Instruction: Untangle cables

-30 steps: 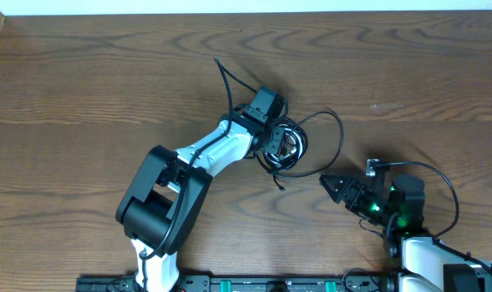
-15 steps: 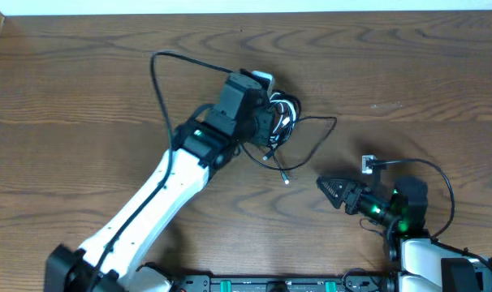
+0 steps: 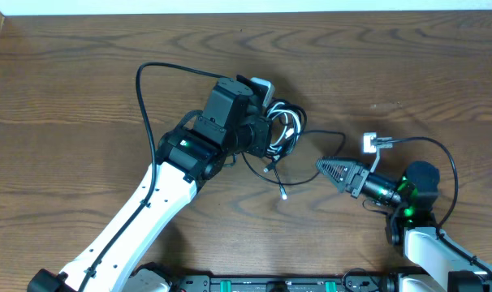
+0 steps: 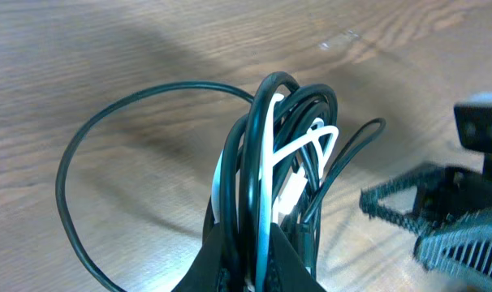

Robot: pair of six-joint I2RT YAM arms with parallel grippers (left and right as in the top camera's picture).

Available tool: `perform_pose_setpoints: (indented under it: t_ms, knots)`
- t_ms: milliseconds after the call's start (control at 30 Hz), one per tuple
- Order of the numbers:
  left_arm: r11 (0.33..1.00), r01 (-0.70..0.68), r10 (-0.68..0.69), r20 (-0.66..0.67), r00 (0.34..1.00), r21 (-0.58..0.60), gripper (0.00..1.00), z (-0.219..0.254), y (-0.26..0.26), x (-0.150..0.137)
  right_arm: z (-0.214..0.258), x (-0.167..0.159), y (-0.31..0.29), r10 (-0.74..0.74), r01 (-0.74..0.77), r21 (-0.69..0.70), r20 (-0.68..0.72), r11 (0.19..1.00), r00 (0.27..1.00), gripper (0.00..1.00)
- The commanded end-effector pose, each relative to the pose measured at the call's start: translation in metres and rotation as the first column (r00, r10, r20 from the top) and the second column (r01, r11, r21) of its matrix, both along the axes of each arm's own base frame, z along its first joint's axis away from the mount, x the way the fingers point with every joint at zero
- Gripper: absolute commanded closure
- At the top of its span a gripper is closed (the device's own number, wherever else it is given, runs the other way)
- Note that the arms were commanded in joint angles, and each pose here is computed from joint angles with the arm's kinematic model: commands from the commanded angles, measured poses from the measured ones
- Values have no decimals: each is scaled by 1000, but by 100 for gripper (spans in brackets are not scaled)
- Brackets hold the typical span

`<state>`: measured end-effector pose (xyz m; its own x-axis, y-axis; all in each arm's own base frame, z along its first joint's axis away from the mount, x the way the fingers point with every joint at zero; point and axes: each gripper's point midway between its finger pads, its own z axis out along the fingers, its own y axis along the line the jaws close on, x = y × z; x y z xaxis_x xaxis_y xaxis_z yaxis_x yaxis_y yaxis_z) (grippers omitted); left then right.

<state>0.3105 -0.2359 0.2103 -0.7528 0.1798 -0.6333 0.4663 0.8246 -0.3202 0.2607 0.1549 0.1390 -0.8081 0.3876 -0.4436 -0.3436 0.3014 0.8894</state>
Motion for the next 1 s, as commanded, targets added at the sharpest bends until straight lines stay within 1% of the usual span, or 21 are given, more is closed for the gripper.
perform_pose_setpoints:
  t_ms: [0,133,233,400,467,533,567,600,633,733,800,867,967]
  knots:
    - [998,35,-36,-12,999,-53,93,10,-6,-8,25,11,-3,-43,51,110,-70,993,997,39]
    - [995,65,-67,-32,997,-73,93,10,-12,-14,27,24,-7,-135,150,139,-115,979,984,37]
    - [987,113,-120,-53,991,-117,93,13,-20,-23,26,31,-4,-185,200,133,-117,971,976,37]
    - [977,150,-163,-73,984,-152,93,15,-26,-31,25,39,-1,-263,277,124,-113,953,958,38]
    - [975,157,-170,-74,983,-155,93,15,-27,-32,24,40,0,-277,289,122,-112,949,954,47]
    - [976,157,-170,-79,982,-152,93,14,-27,-33,26,42,-2,-290,302,123,-101,946,952,61]
    - [975,176,-186,-70,980,-136,93,13,-26,-34,33,43,-2,-291,297,131,-61,946,955,75]
    - [975,185,-194,-63,979,-122,93,11,-24,-34,38,42,-2,-288,290,137,-33,947,957,82]
    - [979,179,-185,-57,981,-94,92,8,-21,-32,42,42,-2,-286,285,145,-16,947,958,88]
    - [995,102,-102,-50,993,2,93,-2,-4,-23,54,38,1,-258,253,187,2,949,966,95]
    - [997,66,-64,-41,997,46,93,-6,5,-19,68,33,5,-229,212,212,60,954,972,96]
    - [997,54,-52,-34,998,57,93,-7,7,-17,77,30,6,-214,187,236,92,954,972,96]
    - [997,54,-52,-32,998,54,92,-6,6,-16,96,22,8,-187,142,292,132,946,974,99]
